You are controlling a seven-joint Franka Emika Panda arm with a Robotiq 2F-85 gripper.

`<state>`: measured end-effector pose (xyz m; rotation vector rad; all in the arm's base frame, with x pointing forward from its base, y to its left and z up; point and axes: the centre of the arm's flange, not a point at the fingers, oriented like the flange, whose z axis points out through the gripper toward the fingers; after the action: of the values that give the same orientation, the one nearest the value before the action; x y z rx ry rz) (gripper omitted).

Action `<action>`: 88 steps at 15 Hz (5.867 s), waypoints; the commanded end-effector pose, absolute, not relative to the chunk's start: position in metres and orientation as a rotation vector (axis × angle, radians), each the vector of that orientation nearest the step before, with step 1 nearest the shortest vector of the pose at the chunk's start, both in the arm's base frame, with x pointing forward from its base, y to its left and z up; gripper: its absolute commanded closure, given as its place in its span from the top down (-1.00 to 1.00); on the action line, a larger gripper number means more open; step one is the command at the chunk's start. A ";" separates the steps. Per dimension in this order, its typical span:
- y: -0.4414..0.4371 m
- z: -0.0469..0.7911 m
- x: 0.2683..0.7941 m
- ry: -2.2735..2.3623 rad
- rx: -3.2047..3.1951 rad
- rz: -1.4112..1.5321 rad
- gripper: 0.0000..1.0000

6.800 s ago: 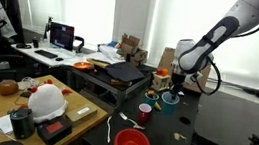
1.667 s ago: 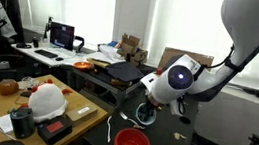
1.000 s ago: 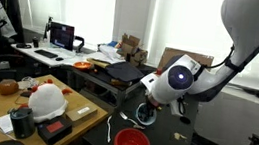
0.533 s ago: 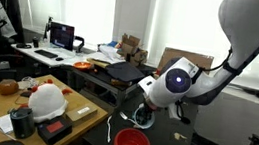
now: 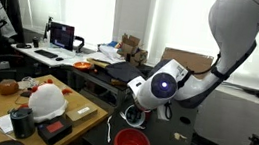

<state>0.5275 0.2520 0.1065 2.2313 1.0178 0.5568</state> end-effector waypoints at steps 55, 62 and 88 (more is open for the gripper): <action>0.313 0.024 0.501 0.834 1.498 0.379 -0.98; 0.309 0.021 0.500 0.812 1.476 0.353 -0.98; 0.329 0.002 0.497 0.800 1.409 0.346 -0.98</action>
<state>0.4930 0.3219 0.0007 1.4445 0.8075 0.3656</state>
